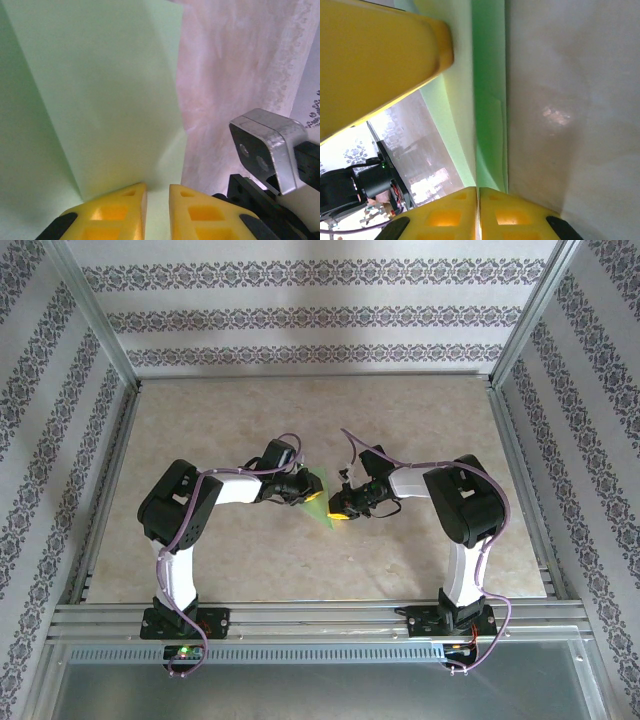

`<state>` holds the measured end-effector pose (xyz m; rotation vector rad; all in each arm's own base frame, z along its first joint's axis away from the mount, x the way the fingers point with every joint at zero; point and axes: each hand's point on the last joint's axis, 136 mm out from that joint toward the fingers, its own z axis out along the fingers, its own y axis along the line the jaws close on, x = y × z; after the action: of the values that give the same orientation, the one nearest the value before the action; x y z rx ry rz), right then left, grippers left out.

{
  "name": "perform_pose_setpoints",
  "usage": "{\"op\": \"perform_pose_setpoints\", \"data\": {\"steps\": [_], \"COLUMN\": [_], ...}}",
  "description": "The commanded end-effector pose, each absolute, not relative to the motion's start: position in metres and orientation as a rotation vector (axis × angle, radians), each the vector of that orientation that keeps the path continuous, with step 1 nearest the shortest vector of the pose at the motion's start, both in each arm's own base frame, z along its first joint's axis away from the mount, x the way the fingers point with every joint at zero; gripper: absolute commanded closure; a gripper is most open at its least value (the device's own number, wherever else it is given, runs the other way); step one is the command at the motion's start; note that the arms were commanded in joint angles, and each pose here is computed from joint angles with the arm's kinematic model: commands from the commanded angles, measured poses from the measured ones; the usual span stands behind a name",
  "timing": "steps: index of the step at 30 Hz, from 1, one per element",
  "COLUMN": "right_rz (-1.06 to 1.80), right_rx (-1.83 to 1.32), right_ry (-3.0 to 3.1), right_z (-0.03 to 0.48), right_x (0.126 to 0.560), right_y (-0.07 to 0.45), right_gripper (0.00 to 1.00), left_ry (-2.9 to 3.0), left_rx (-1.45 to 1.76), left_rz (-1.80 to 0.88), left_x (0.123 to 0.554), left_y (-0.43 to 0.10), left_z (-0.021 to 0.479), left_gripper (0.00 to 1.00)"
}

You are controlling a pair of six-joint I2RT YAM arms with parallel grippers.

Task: Fold a paper plane with a square sheet of paper (pick it up from the middle)
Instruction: Fourth fold the wing at the center of the table.

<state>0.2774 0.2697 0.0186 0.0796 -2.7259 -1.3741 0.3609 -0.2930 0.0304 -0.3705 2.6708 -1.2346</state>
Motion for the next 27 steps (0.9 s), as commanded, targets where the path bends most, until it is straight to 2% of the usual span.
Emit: {"op": "perform_pose_setpoints", "data": {"steps": [1,10,21,27], "right_rz": [-1.21,-1.274,-1.21,-1.292], "right_rx": [0.025,0.049,0.041,0.059], "right_ry": [-2.744,-2.731,-2.735,-2.867], "right_z": [-0.007,0.019,0.006,0.048], "right_x": [0.263,0.258,0.25,0.27], "right_y": [0.257,0.26,0.26,0.256], "right_gripper": [0.85,0.83,0.86,0.76], "left_ry": [2.704,2.741,2.752,2.765], "left_rx": [-0.386,-0.429,-0.433,-0.442], "left_rz": [-1.181,-1.123,-1.121,-1.112], "left_x": [0.362,0.358,0.357,0.355], "left_y": [-0.291,-0.284,-0.284,-0.283], "left_z": [0.019,0.009,0.005,0.003], "left_gripper": [0.81,0.81,0.81,0.81]}}
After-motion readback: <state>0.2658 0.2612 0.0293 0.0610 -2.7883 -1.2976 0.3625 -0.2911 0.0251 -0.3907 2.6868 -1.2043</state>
